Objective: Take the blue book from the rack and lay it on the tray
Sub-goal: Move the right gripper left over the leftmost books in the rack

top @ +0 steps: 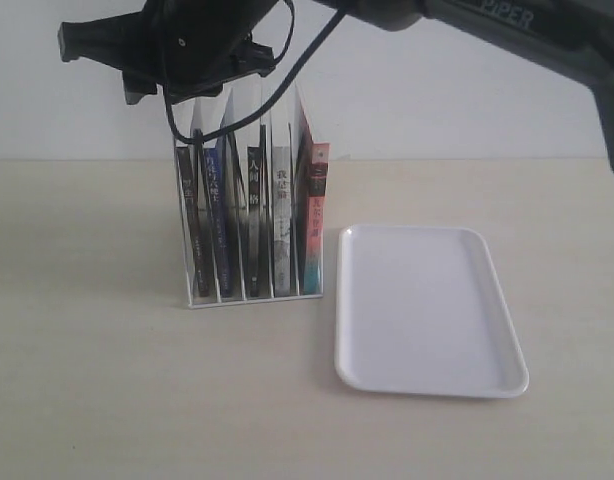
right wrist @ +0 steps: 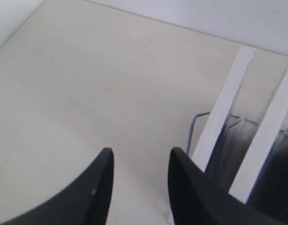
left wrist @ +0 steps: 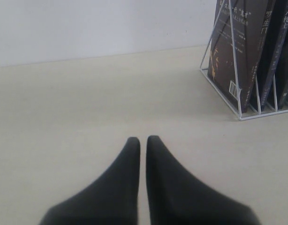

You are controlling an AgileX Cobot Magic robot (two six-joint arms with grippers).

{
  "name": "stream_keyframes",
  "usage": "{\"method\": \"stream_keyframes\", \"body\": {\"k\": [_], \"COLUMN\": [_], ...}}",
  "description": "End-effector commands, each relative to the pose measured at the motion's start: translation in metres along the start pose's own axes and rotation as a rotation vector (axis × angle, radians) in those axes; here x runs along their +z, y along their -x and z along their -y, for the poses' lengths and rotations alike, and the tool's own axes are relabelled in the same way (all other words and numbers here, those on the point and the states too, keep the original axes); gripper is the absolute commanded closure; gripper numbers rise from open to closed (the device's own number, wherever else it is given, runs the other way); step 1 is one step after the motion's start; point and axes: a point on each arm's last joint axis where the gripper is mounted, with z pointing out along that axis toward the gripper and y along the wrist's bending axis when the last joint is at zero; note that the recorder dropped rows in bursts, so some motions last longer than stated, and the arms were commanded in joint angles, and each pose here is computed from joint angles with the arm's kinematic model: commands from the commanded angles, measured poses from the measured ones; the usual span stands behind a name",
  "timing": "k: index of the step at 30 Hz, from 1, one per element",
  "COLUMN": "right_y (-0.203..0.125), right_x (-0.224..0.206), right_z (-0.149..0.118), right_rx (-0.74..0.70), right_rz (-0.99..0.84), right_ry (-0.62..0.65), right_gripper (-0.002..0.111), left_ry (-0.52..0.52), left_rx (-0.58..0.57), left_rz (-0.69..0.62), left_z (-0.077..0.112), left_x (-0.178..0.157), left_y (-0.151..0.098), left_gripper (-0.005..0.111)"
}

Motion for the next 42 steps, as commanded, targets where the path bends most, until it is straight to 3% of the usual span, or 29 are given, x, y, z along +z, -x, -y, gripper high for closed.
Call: {"method": "stream_keyframes", "body": {"k": [1,4,26,28,30,37,41,42], "right_y": [0.005,0.005,-0.024,-0.024,-0.024,-0.026,-0.025,-0.025], "right_x": [-0.002,0.0,0.045,0.045,0.045,0.044,0.044,0.044], "right_z": [0.007,0.009,0.021,0.021,0.021,0.022,0.024,0.024], "right_rx": [0.007,0.02,0.065,0.068,0.068,0.081,0.072,0.071], "right_rz": [0.031,0.033,-0.09,-0.09,-0.097,-0.113,-0.107,-0.105], "right_ry": [-0.053,-0.053,-0.097,-0.097,-0.1,-0.111,-0.125,-0.126], "right_gripper": [0.062,0.053,0.057,0.066,0.083,0.087,0.108,0.108], "left_ry": [0.003,0.003,0.003,0.003,0.003,0.003,0.003,0.003], "left_rx": [0.0,0.0,0.0,0.0,0.0,0.0,0.0,0.0], "left_rz": [0.022,0.022,0.022,0.022,0.022,0.022,0.022,0.022], "left_z": [0.0,0.0,0.0,0.0,0.0,0.0,0.0,0.0], "left_x": [-0.001,-0.001,-0.001,-0.001,-0.001,-0.001,-0.001,-0.001], "left_y": [0.003,0.003,0.003,0.003,0.003,0.003,0.003,0.003], "left_gripper": [0.102,0.102,0.102,0.102,0.102,0.102,0.102,0.102]}}
